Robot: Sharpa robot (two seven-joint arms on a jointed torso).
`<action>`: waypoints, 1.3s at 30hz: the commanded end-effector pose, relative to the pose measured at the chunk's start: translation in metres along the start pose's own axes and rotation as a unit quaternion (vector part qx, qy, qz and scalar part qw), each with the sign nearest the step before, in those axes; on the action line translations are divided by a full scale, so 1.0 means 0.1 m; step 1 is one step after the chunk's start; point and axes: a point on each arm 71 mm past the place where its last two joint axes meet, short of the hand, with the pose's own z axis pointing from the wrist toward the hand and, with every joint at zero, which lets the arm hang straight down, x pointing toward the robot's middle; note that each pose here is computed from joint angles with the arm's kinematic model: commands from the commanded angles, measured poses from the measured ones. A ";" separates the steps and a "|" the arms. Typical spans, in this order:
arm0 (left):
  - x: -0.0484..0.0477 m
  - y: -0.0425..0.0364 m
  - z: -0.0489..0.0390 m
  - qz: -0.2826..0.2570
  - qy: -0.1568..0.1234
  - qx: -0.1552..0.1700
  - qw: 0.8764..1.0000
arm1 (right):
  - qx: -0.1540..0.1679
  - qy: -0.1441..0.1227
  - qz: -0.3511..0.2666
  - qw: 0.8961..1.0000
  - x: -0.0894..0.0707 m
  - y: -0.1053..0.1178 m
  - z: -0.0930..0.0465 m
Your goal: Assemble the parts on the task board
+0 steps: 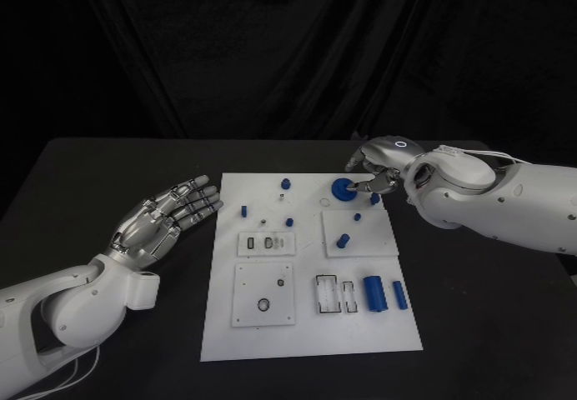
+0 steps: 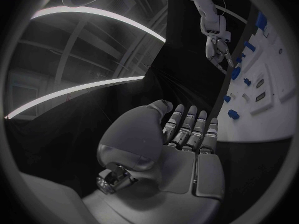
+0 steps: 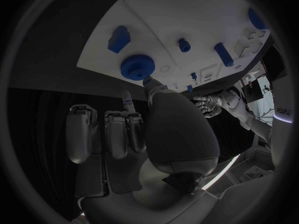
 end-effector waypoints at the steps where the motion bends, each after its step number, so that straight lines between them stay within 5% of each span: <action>1: 0.016 -0.061 0.001 -0.006 0.008 0.043 0.999 | 0.011 0.015 -0.010 1.000 0.04 -0.02 0.01; 39: -0.007 -0.050 0.011 -0.007 0.009 0.037 0.999 | -0.001 0.045 -0.012 0.999 0.25 0.06 0.07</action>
